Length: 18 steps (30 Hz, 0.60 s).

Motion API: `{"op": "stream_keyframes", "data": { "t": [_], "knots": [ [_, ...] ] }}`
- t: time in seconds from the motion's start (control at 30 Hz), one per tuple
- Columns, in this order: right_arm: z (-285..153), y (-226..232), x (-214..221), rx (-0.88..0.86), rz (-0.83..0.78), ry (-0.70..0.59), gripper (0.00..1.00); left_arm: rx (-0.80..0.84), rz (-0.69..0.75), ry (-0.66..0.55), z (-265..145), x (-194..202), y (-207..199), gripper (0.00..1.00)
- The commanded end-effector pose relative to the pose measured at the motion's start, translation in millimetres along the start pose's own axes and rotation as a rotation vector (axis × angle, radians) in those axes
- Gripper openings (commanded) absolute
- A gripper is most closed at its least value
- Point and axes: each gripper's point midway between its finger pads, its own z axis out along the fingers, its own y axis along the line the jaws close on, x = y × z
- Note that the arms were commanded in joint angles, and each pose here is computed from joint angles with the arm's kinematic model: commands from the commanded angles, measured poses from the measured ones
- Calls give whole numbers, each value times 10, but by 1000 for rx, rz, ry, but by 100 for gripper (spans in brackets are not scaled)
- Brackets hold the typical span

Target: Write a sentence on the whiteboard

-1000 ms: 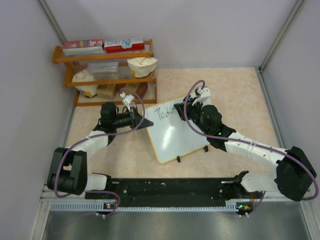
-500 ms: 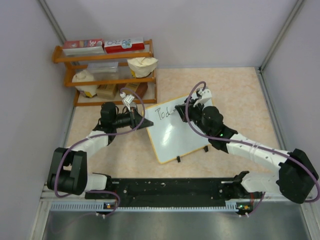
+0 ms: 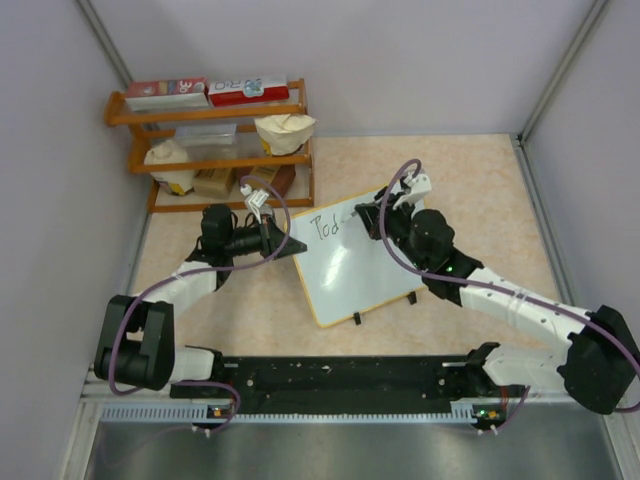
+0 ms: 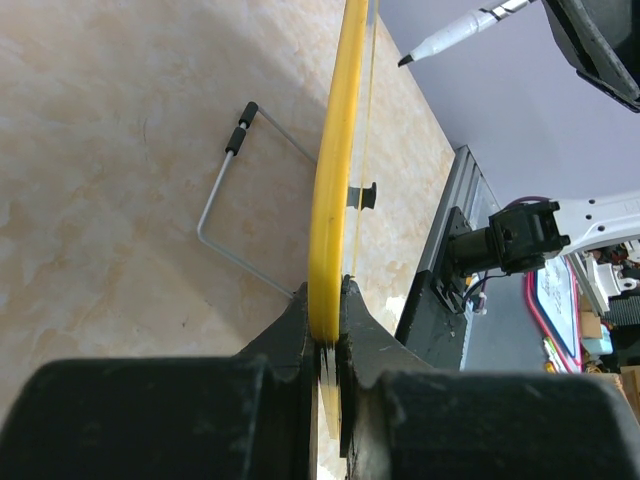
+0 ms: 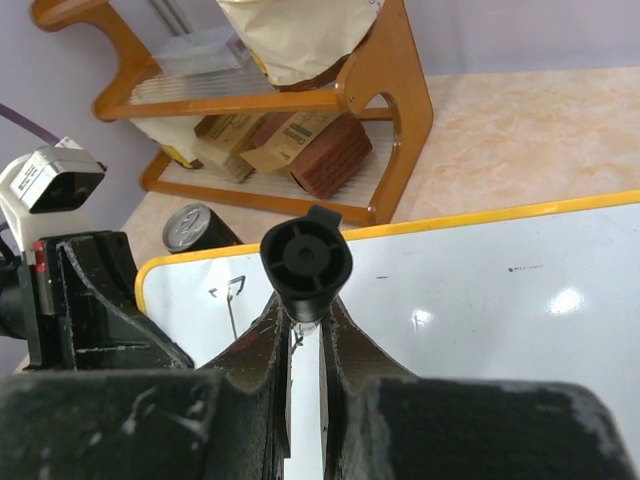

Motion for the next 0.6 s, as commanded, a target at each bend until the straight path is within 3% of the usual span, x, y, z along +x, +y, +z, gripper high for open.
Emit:
{"op": "stream_keyframes", "data": {
  "t": [0.0,0.57],
  "knots": [
    [107,19,-259,14,-9,-52,0,-59,97,8,6,93,168,0],
    [209,48,-46,-17,-12,7,0,-60,98,13,-2,108,166,0]
  ]
}}
